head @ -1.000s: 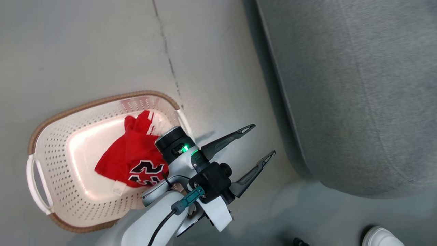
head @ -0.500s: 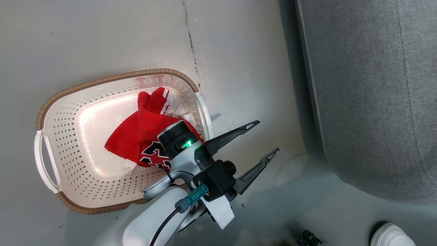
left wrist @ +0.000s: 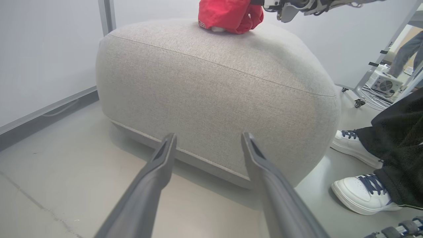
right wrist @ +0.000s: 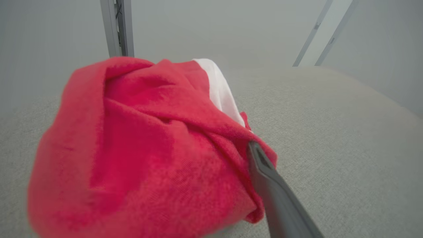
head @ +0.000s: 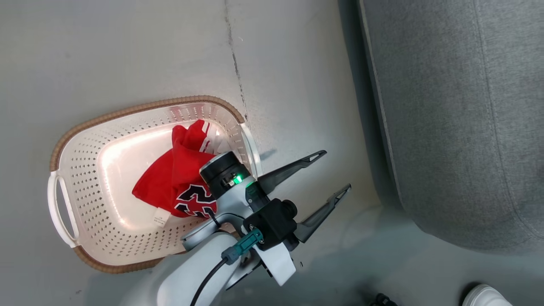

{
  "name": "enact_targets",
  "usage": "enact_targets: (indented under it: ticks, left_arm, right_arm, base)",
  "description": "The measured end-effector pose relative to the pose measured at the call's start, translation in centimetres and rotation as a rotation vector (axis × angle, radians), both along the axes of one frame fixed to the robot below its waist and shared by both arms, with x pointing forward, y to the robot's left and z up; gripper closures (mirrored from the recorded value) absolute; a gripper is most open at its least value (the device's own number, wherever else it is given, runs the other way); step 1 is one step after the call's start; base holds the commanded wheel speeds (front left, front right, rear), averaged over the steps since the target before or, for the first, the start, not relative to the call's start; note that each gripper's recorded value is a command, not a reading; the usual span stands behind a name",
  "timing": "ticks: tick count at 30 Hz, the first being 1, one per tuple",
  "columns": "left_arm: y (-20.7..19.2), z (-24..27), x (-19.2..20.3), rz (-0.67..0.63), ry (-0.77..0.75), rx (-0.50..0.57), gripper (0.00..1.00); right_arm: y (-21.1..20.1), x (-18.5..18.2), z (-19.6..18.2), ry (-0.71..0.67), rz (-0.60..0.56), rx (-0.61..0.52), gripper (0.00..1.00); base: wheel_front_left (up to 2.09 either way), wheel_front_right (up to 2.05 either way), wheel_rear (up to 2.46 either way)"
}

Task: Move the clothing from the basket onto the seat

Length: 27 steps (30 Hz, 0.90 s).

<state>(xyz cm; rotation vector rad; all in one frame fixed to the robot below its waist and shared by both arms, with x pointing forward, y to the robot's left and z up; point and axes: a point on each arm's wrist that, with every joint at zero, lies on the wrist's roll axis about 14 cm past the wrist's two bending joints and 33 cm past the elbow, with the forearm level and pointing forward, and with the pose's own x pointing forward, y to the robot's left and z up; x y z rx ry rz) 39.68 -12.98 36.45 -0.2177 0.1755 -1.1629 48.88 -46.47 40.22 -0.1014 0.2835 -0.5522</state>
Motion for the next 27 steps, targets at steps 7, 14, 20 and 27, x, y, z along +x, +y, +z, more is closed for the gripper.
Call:
enact_targets:
  ticks: [7,14,20,27]
  left_arm:
    - [-0.9,2.7,-1.2,-0.005,0.0,-0.034,0.0]
    - [-1.6,6.8,-2.4,0.006,-0.03,-0.081,0.0]
    - [-1.4,10.2,-3.2,0.039,-0.076,-0.107,0.0]
    - [-0.3,13.4,-3.7,0.109,-0.126,-0.126,0.0]
  right_arm:
    - [0.6,-1.1,2.1,0.01,0.052,-0.035,0.0]
    - [1.4,-3.0,5.5,-0.023,0.108,-0.071,0.0]
    - [3.2,-3.7,10.9,-0.175,0.182,-0.092,0.0]
    - [5.4,-5.4,17.7,-0.356,0.262,-0.159,0.0]
  base:
    - [0.0,0.0,0.0]
    - [0.0,0.0,0.0]
    - [0.0,0.0,0.0]
    - [0.0,0.0,0.0]
